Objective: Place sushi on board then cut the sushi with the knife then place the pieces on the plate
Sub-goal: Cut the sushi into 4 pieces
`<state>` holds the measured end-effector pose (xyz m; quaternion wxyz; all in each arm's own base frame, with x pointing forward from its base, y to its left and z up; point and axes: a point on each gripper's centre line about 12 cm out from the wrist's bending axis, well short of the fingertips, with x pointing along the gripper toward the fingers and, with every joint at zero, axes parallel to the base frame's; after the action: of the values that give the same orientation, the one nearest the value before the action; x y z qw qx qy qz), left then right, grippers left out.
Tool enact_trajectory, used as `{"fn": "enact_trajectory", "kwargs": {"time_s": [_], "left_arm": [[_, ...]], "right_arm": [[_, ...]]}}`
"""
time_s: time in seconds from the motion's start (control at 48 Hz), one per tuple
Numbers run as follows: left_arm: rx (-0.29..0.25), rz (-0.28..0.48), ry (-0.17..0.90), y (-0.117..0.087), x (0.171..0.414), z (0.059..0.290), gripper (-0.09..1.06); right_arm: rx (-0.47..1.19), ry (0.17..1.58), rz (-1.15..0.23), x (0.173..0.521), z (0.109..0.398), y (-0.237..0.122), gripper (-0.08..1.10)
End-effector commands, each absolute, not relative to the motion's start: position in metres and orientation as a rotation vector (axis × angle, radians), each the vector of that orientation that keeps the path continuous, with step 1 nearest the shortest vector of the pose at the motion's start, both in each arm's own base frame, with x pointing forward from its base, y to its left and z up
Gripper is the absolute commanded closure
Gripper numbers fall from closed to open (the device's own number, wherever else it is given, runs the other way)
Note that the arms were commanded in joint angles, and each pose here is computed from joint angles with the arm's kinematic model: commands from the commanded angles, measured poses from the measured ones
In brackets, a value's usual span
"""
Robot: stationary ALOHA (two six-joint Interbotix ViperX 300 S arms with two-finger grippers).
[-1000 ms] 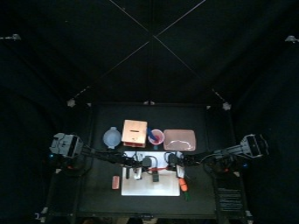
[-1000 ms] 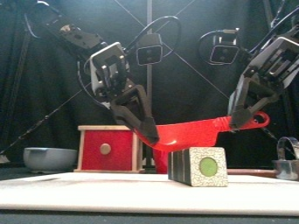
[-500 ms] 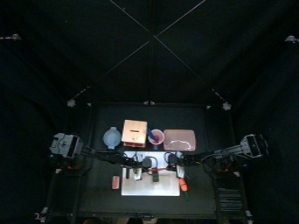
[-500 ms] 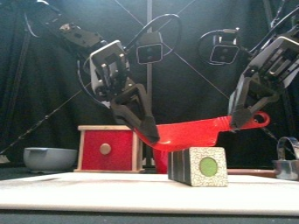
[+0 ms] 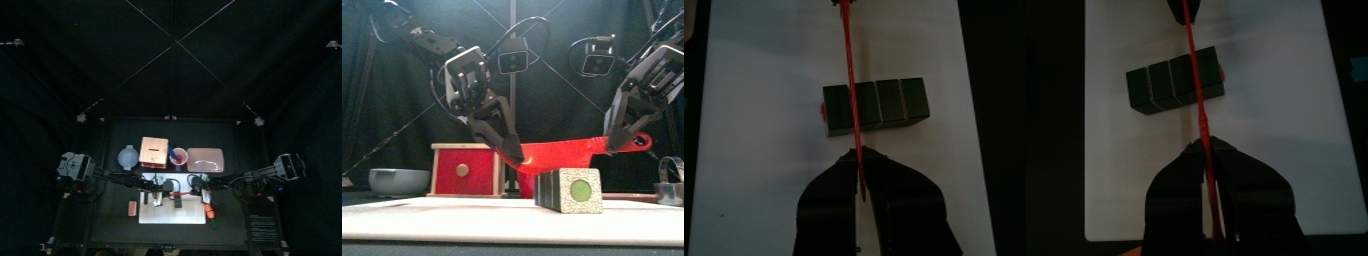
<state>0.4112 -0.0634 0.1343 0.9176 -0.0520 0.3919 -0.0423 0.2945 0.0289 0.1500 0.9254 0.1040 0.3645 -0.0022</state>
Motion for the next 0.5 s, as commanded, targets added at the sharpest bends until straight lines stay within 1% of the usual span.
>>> {"fn": "enact_trajectory", "kwargs": {"time_s": [0.021,0.125,0.333,0.5], "left_arm": [[-0.110,-0.094,0.767,-0.067,0.419,0.146,0.51],[-0.109,-0.094,0.773,-0.067,0.419,0.144,0.51],[-0.105,-0.089,0.801,-0.065,0.420,0.132,0.51],[-0.107,-0.068,0.818,-0.056,0.421,0.124,0.51]], "right_arm": [[0.223,0.726,-0.013,0.300,0.155,0.027,0.72],[0.223,0.739,-0.016,0.301,0.151,0.027,0.72],[0.226,0.778,-0.021,0.302,0.140,0.028,0.72],[0.226,0.814,-0.028,0.304,0.128,0.028,0.72]]}}
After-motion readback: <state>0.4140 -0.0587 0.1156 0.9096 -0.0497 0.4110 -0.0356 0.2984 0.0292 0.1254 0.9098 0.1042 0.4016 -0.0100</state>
